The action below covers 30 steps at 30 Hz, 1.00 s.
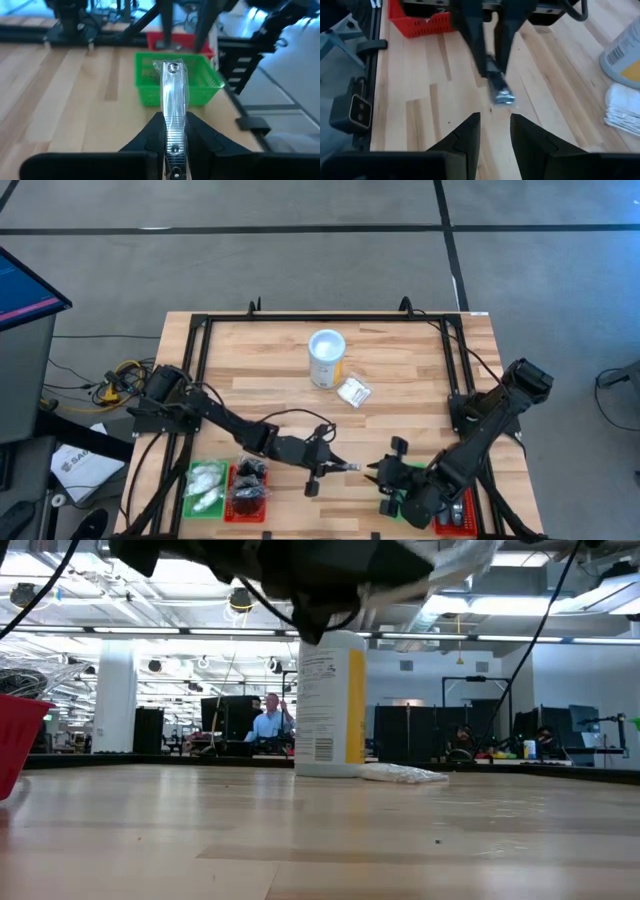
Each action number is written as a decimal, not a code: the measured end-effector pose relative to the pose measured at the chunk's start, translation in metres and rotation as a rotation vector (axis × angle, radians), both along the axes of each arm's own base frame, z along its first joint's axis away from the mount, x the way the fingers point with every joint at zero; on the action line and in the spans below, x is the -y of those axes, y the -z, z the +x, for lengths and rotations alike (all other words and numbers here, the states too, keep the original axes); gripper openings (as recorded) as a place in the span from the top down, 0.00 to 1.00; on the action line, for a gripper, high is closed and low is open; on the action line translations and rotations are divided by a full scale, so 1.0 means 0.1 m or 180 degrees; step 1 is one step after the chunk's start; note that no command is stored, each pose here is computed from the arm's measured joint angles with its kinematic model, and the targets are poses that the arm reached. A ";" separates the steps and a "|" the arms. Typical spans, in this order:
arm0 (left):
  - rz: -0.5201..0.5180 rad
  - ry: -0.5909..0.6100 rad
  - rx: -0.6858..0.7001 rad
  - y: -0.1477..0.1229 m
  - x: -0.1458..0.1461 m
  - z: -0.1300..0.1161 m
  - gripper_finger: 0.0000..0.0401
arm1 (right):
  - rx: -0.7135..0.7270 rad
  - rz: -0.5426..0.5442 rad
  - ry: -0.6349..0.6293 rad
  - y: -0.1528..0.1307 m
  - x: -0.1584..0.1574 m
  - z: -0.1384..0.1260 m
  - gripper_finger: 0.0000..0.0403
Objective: Pick & Place Travel size toiletries
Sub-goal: Put the nail cutter into the right green bin
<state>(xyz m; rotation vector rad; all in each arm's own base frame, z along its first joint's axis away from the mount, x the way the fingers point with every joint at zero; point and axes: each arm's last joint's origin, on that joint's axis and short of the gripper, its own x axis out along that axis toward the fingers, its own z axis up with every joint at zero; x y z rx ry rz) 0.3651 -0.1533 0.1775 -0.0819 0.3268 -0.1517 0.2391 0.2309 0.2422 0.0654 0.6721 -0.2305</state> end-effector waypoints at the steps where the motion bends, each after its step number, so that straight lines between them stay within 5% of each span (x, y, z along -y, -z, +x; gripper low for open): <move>1: -0.0001 0.0014 0.0036 -0.01 0.00 0.00 0.90 | 0.0011 0.0007 0.0004 0.00 0.00 0.01 0.76; 30: -0.0011 0.0020 0.0282 -0.09 0.01 0.02 0.90 | 0.0089 -0.0047 -0.0050 -0.03 0.06 0.12 0.76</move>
